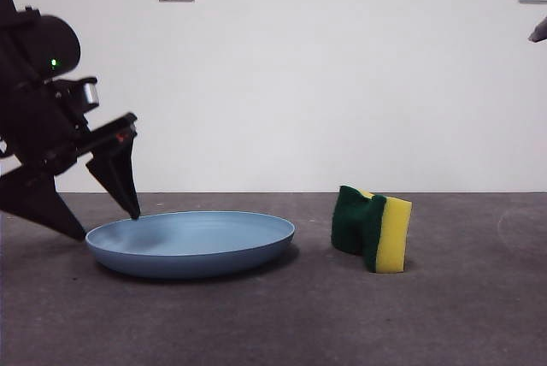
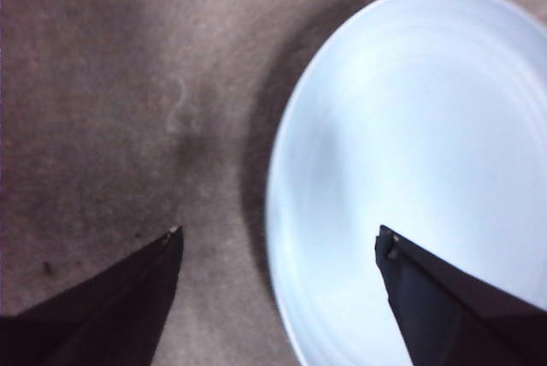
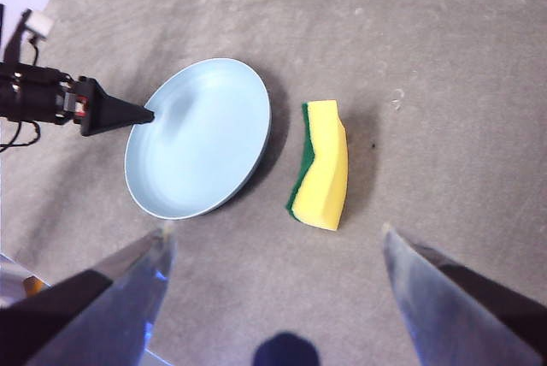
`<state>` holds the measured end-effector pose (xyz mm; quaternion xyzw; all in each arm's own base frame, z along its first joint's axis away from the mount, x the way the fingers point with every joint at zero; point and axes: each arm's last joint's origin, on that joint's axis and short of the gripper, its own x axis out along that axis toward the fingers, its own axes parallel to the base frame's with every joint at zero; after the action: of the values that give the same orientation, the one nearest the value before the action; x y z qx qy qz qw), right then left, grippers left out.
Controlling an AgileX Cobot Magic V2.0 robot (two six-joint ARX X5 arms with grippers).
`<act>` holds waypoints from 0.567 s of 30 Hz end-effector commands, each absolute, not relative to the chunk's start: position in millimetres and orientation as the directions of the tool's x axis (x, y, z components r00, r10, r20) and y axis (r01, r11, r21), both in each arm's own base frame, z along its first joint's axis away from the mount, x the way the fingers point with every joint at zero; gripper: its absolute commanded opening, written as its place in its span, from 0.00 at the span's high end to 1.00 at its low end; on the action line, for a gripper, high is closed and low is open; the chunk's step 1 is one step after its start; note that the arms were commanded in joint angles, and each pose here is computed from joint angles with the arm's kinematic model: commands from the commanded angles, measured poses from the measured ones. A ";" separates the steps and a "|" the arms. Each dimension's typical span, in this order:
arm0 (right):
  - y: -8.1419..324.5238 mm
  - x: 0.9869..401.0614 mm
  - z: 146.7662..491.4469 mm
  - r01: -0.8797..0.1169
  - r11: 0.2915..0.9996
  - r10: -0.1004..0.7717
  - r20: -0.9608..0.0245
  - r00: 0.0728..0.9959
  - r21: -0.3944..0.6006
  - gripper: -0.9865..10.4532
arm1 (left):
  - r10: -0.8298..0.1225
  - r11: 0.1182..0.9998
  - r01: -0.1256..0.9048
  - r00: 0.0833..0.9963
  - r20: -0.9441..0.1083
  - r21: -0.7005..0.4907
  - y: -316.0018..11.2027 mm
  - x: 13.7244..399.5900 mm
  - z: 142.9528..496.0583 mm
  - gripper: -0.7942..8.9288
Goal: Pick up the plate,pick up the cloth,clean the plate with the cloth
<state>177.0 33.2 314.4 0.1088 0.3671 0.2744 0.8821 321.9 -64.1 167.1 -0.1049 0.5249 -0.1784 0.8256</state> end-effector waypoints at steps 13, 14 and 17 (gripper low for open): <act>35.3 178.1 315.4 -0.413 0.820 0.572 -0.582 0.578 0.396 0.56 | -0.386 0.921 0.207 0.361 -0.849 -0.330 -72.2 326.1 150.0 0.93; 37.8 179.0 315.1 -0.426 0.814 0.581 -0.580 0.571 0.396 0.56 | -0.387 0.920 0.213 0.365 -0.847 -0.329 -72.2 326.1 151.3 0.93; 49.3 184.0 312.5 -0.472 0.789 0.612 -0.579 0.538 0.394 0.56 | -0.390 0.918 0.231 0.381 -0.838 -0.322 -71.9 324.8 160.1 0.93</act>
<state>181.6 45.4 313.2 0.0963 0.3645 0.3028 0.8753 326.6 -71.1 157.4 -0.0865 0.5282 -0.1784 0.8257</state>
